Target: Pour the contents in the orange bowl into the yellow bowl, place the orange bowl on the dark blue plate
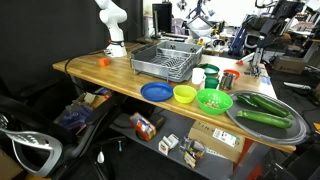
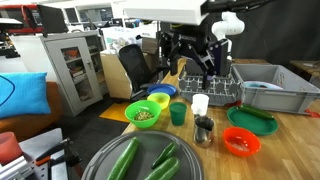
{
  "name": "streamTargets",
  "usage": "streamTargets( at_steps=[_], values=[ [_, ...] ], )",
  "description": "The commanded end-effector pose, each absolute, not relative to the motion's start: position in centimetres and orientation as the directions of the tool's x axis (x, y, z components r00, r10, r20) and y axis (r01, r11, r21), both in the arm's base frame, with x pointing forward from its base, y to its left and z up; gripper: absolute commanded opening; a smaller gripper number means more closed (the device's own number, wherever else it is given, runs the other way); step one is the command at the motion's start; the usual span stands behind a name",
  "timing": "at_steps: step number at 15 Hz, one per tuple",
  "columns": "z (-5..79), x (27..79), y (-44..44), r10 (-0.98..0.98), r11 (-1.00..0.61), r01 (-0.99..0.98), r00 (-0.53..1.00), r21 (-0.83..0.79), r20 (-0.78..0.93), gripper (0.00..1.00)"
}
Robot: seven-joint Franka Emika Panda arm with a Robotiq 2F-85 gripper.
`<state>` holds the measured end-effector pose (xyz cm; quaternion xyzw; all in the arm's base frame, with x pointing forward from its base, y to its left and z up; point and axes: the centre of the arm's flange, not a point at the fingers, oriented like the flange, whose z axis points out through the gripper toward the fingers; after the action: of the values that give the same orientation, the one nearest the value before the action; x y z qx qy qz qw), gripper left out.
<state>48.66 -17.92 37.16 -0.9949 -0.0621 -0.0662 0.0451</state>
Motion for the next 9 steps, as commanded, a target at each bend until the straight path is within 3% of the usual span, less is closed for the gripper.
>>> streamTargets(
  at_steps=[1, 2, 9],
  values=[
    [35.2, 52.9, -19.9, 0.040, -0.990, 0.056, 0.992, -0.129, 0.122, 1.00],
    [35.8, 50.4, -18.7, 0.076, -0.991, 0.090, 0.988, -0.098, 0.132, 1.00],
    [34.9, 52.2, -19.4, 0.052, -0.992, 0.066, 0.990, -0.108, 0.129, 1.00]
  ],
)
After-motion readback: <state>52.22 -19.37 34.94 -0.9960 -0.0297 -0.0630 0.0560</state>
